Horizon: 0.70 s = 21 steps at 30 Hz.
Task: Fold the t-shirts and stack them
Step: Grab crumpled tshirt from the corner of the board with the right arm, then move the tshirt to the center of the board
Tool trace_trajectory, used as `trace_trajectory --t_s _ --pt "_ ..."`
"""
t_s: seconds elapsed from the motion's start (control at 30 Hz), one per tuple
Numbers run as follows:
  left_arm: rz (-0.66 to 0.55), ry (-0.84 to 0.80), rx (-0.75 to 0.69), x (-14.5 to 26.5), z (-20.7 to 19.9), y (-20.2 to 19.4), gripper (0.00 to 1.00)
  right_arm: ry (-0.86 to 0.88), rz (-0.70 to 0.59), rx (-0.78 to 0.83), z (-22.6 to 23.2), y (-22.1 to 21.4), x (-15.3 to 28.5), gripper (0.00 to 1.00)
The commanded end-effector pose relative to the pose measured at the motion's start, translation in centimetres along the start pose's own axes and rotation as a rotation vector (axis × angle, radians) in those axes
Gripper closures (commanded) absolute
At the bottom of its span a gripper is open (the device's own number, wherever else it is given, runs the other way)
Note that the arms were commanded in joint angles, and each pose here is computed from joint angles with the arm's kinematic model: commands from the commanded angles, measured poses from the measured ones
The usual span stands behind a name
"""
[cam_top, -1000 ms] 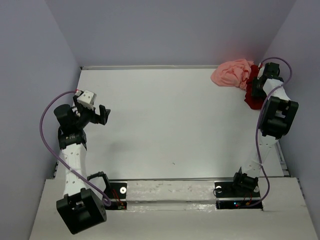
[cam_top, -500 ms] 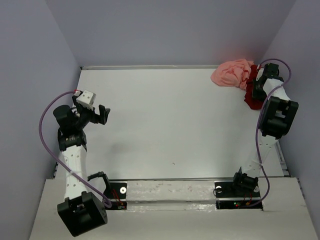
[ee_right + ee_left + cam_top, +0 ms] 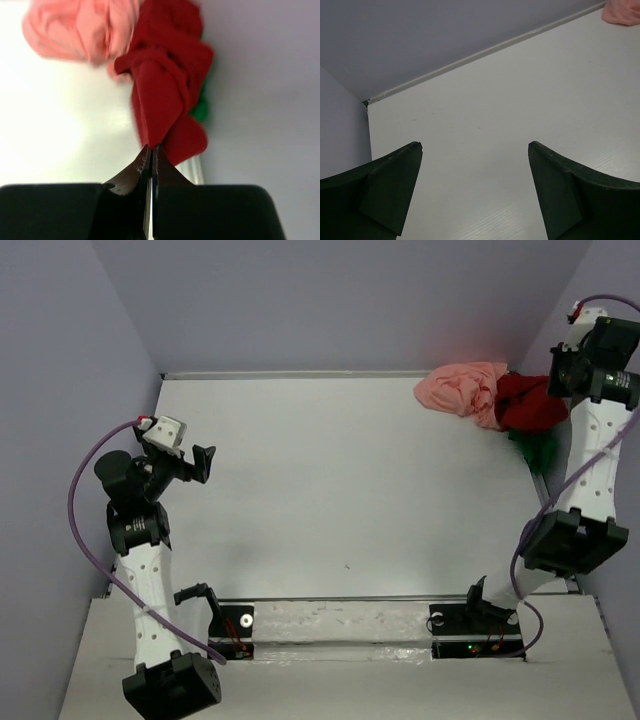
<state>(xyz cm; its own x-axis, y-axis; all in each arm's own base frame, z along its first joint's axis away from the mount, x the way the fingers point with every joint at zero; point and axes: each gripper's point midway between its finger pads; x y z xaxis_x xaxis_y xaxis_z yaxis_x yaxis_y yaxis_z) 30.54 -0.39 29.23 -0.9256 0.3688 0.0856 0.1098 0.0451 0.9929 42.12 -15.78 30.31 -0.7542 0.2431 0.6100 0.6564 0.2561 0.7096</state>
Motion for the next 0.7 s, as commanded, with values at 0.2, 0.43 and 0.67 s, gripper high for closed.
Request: trace_trajectory --t_s 0.2,0.43,0.67 --pt "-0.046 0.004 0.038 1.1 -1.1 1.7 0.01 -0.082 -0.487 0.117 -0.5 8.1 23.0 1.00" --pt "-0.073 -0.032 0.039 1.9 -2.6 1.6 0.01 0.414 -0.732 0.247 10.0 7.8 30.3 1.00" --pt "-0.088 -0.045 0.030 2.5 -3.4 1.4 0.01 0.850 -0.801 0.207 14.6 8.8 31.7 1.00"
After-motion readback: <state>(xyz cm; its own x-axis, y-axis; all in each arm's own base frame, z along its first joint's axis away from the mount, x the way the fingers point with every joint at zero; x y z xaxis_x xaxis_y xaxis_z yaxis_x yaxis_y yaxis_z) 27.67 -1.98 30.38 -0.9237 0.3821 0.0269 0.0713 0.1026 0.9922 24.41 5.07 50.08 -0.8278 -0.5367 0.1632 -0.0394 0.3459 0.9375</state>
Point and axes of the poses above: each gripper's point midway between its finger pads, its own x axis back along the fingers, its own z axis along the line the jaws close on, y = z × x, and after that the axes turned 14 degrees about x, right-handed
